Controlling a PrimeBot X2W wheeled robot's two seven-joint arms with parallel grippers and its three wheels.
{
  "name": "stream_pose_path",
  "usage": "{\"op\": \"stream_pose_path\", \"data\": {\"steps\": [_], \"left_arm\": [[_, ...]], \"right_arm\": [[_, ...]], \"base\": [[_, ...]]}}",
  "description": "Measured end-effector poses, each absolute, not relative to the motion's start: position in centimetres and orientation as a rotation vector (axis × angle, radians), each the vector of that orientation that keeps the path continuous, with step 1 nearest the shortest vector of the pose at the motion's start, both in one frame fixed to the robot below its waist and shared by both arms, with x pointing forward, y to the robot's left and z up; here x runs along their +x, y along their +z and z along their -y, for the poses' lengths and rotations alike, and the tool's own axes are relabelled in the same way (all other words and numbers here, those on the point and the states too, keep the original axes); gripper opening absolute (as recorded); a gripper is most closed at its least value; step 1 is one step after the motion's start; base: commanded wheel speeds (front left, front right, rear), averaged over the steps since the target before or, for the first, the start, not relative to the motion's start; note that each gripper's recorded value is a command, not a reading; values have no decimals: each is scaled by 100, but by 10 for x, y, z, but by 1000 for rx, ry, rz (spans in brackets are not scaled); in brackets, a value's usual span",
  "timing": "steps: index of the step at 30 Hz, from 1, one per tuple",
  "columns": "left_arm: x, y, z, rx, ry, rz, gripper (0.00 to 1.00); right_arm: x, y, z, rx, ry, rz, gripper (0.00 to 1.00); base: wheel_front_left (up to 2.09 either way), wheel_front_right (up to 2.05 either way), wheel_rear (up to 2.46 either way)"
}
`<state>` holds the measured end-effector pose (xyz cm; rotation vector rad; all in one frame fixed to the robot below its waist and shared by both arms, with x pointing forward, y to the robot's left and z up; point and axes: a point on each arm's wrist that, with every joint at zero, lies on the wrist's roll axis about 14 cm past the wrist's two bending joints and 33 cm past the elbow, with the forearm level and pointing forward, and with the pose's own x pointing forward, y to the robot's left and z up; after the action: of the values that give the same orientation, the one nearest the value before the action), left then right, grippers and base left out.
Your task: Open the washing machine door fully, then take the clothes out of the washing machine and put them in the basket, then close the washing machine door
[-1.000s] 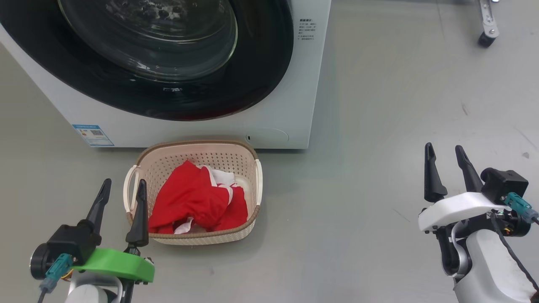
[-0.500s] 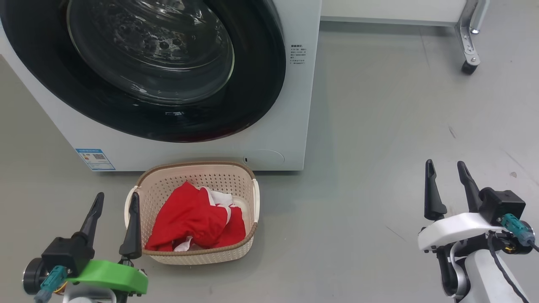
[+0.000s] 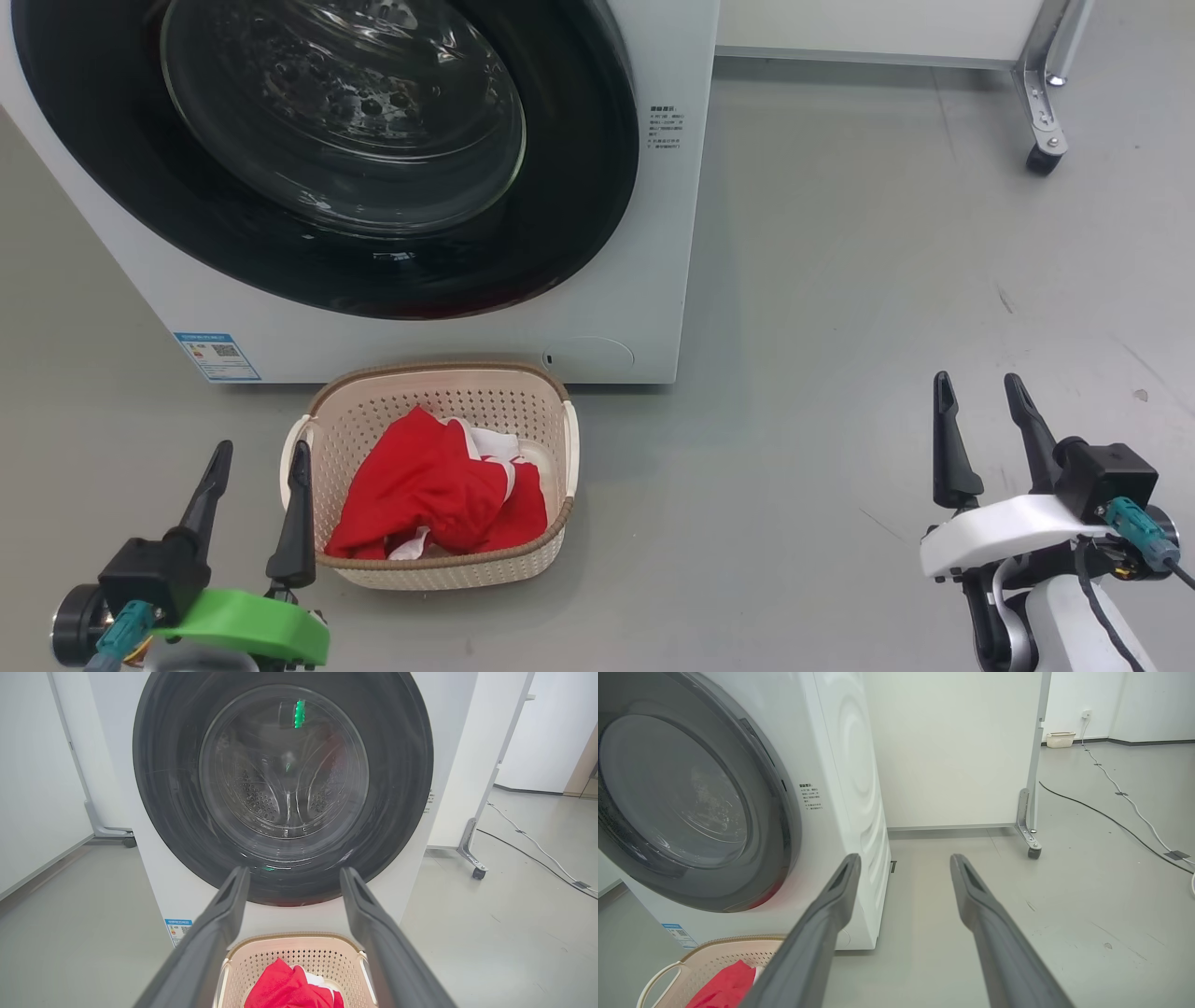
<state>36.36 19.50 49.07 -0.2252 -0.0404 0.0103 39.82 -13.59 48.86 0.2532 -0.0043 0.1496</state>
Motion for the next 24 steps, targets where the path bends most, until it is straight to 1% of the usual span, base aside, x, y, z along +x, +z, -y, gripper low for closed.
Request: {"op": "stream_pose_path", "data": {"steps": [1, 2, 4, 9, 15, 24], "left_arm": [[364, 491, -194, -225, 7, 40, 100], [363, 490, -192, -226, 3, 38, 0], [362, 485, -191, -231, 3, 23, 0], [353, 463, -186, -256, 15, -45, 0], [353, 462, -187, -305, 25, -56, 0], [353, 458, -190, -451, 59, -76, 0]], "right_arm": [[398, 489, 135, 256, 150, 5, 100], [398, 490, 135, 258, 150, 8, 0], [397, 486, 133, 265, 148, -3, 0], [383, 458, 132, 279, 131, -90, 0], [383, 455, 141, 332, 94, -114, 0], [381, 449, 152, 463, 37, -150, 0]], "base": [[0, 0, 0], [0, 0, 0], [0, 0, 0], [0, 0, 0], [0, 0, 0], [0, 0, 0]]}}
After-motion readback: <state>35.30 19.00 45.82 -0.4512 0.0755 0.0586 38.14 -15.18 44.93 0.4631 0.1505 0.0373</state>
